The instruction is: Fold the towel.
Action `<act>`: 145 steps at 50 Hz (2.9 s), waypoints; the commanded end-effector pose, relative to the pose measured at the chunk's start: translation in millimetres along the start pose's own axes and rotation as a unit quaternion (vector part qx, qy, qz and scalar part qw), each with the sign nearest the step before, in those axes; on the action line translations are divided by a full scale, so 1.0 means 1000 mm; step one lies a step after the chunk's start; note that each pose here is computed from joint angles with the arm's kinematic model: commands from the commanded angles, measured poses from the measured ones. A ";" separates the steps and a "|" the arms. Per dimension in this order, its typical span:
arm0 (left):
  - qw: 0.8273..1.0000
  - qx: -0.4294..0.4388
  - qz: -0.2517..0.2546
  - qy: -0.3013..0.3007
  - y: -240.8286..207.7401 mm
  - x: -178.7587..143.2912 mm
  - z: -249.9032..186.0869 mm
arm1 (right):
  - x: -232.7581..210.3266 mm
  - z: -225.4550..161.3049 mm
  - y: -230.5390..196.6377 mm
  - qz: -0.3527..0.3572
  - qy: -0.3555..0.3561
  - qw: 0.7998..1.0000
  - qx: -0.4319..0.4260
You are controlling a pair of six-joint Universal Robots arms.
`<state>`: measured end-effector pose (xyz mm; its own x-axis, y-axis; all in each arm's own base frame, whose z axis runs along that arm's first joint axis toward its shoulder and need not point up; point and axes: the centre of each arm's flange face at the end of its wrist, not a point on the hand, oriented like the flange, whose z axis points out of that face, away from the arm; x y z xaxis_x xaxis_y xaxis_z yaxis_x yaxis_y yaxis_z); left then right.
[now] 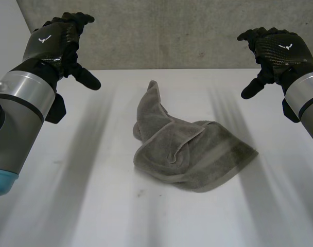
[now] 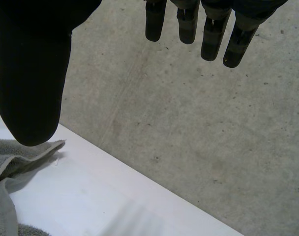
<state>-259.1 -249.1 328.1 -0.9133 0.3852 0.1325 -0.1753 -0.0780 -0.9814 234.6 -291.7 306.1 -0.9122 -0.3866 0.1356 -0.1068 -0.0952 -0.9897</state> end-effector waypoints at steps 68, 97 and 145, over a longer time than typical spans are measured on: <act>1.000 -0.009 0.001 -0.002 0.006 -0.001 0.002 | 0.027 0.010 0.007 0.142 -0.006 0.981 0.130; 0.984 -0.173 -0.035 0.017 0.091 0.025 -0.007 | -0.011 0.031 0.095 -0.033 -0.090 0.995 -0.035; 0.950 -0.280 -0.135 -0.020 0.164 0.026 -0.017 | -0.074 0.038 0.170 -0.086 -0.214 0.972 -0.039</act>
<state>-303.7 -239.8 172.2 -0.8769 0.2851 0.3870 -0.2049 0.5067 -0.8374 293.5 -314.6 138.0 -0.6538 -0.7064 0.2714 -0.2689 -0.1184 -0.9559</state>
